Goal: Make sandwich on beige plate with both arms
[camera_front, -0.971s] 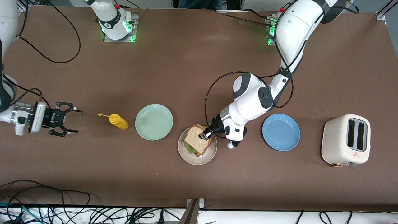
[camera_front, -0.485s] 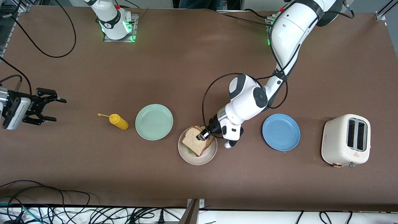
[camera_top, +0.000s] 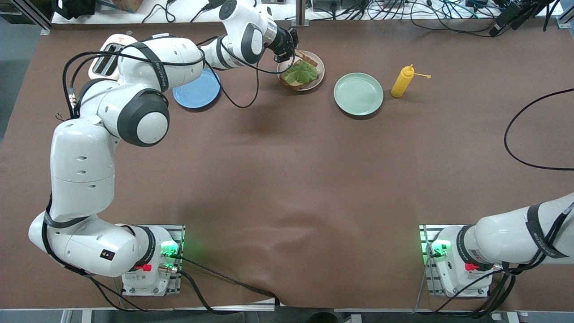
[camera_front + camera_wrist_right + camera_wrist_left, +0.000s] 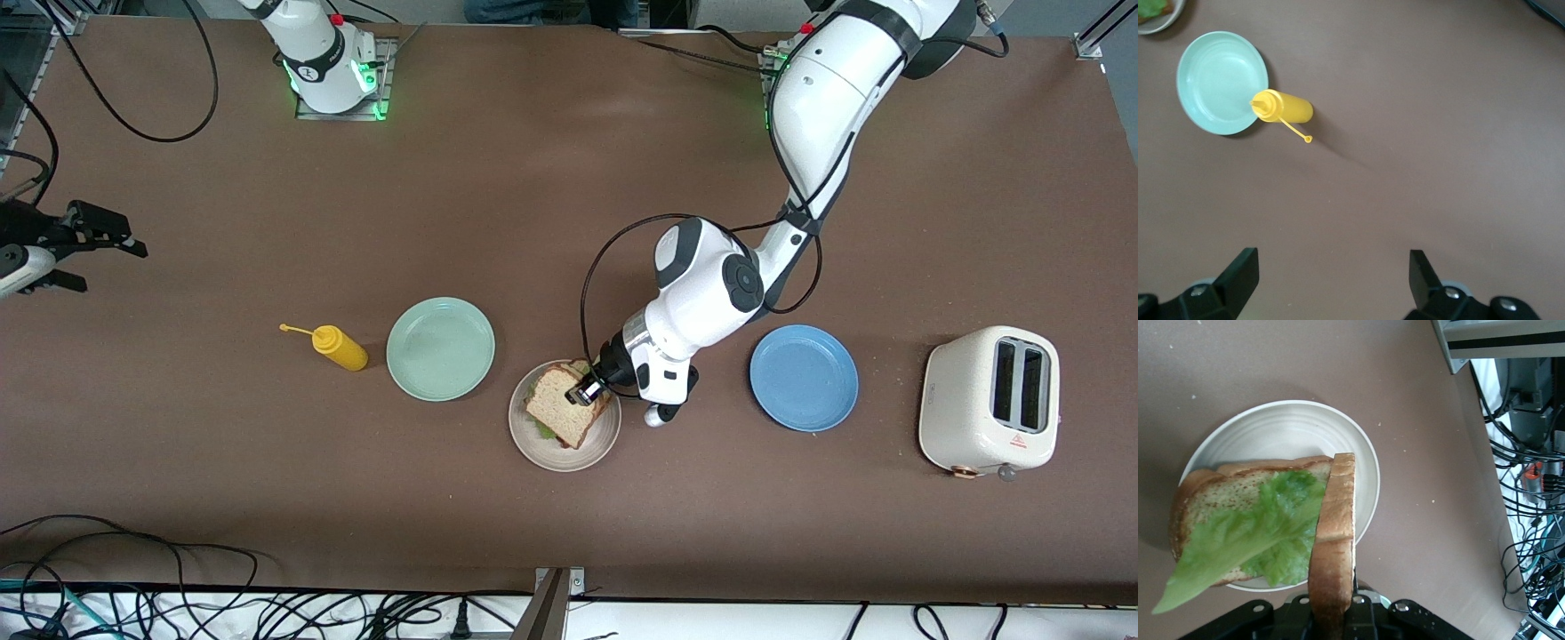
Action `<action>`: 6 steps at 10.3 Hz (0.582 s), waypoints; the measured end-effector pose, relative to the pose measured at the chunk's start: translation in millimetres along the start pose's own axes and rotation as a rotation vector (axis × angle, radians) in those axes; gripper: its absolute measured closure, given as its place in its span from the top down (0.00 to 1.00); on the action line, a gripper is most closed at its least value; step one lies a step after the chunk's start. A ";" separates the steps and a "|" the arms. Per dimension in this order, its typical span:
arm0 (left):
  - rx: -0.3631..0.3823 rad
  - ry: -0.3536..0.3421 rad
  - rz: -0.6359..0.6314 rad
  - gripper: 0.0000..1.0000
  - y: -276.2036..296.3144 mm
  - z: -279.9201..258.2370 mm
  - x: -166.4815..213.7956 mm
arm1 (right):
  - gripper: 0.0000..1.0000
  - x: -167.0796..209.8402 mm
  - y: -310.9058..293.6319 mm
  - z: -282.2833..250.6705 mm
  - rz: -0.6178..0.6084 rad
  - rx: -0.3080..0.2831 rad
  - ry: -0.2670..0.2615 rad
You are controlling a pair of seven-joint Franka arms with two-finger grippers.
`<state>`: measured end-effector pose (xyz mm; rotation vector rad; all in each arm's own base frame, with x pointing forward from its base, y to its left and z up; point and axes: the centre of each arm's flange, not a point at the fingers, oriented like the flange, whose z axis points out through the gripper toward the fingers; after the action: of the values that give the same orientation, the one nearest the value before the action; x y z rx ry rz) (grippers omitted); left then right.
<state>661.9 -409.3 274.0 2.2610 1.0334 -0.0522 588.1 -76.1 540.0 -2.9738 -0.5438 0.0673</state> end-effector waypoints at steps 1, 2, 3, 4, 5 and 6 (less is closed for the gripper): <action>0.006 -0.003 0.001 0.10 -2.4 4.5 -2.3 | 1.00 -2.1 -9.8 -9.7 0.091 -0.032 -0.006; 0.008 -0.006 0.005 0.10 -3.1 7.3 -5.9 | 1.00 -3.5 -19.8 -18.5 0.201 -0.056 -0.004; 0.010 -0.008 0.009 0.10 -3.2 9.0 -9.1 | 1.00 -2.9 -31.2 -25.5 0.306 -0.076 0.003; 0.011 -0.009 0.012 0.10 -3.3 10.3 -11.6 | 1.00 0.1 -44.7 -30.7 0.395 -0.091 0.016; 0.013 -0.010 0.015 0.10 -3.5 11.6 -14.0 | 1.00 3.6 -55.9 -34.8 0.461 -0.095 0.035; 0.014 -0.008 0.016 0.11 -3.9 12.1 -13.9 | 1.00 6.3 -59.5 -37.1 0.494 -0.098 0.055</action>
<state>652.3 -423.6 266.3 2.2796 1.0134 -0.0616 575.6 -22.6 584.0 -3.1169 0.2089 0.0011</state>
